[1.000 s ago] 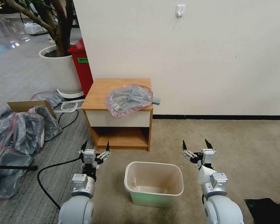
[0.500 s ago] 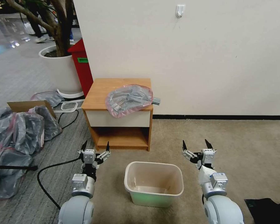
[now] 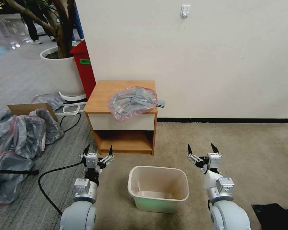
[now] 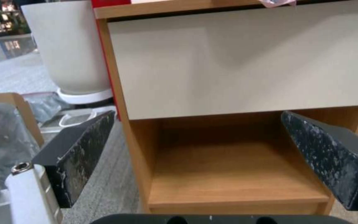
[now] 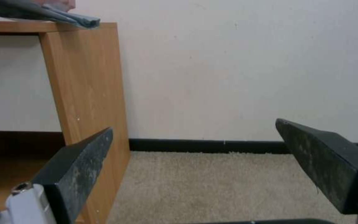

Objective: Pick up the garbage bag from the table and place it over the trash can.

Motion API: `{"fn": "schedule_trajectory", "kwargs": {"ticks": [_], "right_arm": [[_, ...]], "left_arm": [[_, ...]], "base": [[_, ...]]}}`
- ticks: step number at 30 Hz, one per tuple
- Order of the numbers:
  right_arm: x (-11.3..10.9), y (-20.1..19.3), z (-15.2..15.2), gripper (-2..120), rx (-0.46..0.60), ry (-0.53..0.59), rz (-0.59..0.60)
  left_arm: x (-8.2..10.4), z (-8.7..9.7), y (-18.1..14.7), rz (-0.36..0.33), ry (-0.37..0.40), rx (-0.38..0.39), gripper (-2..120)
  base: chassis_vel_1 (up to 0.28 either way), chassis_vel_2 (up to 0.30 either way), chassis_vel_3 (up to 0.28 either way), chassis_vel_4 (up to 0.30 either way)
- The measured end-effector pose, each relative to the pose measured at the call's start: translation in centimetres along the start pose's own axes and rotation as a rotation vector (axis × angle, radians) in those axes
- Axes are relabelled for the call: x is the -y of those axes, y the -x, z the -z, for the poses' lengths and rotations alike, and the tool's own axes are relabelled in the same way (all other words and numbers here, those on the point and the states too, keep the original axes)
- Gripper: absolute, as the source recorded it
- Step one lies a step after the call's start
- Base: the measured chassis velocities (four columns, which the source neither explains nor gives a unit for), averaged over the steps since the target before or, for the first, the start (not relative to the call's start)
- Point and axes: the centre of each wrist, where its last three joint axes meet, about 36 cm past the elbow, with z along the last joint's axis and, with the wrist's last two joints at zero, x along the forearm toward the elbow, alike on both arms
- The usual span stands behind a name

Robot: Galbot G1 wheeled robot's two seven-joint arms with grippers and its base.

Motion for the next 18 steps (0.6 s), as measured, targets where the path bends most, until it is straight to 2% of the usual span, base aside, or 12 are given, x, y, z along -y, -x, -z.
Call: {"fn": "schedule_trajectory", "kwargs": {"ticks": [7,11,14,15,16,18], "right_arm": [[0.0,-0.5,0.5,100,0.005,0.006,-0.005],[0.1,-2.9,2.5,100,0.023,0.034,-0.033],[0.0,-3.3,2.6,100,0.017,0.040,-0.034],[-0.1,-4.9,4.0,100,0.029,0.077,-0.063],[-0.1,-4.9,4.0,100,0.029,0.077,-0.063],[-0.1,-6.4,5.4,100,0.038,0.112,-0.093]], "left_arm": [[-0.2,0.5,-0.5,0.002,0.000,0.000,100],[-1.1,2.5,-2.6,0.018,-0.001,0.000,100],[-1.0,2.5,-2.9,0.014,-0.003,-0.007,100],[-1.7,4.0,-4.3,0.023,-0.003,-0.009,100],[-1.7,4.0,-4.3,0.023,-0.003,-0.009,100],[-2.2,5.4,-5.6,0.030,-0.003,-0.016,100]], "base": [[0.000,0.000,0.000,0.000],[0.000,0.000,0.000,0.000],[0.000,0.000,0.000,0.000],[0.000,0.000,0.000,0.000],[0.000,0.000,0.000,0.000],[0.000,0.000,0.000,0.000]]}}
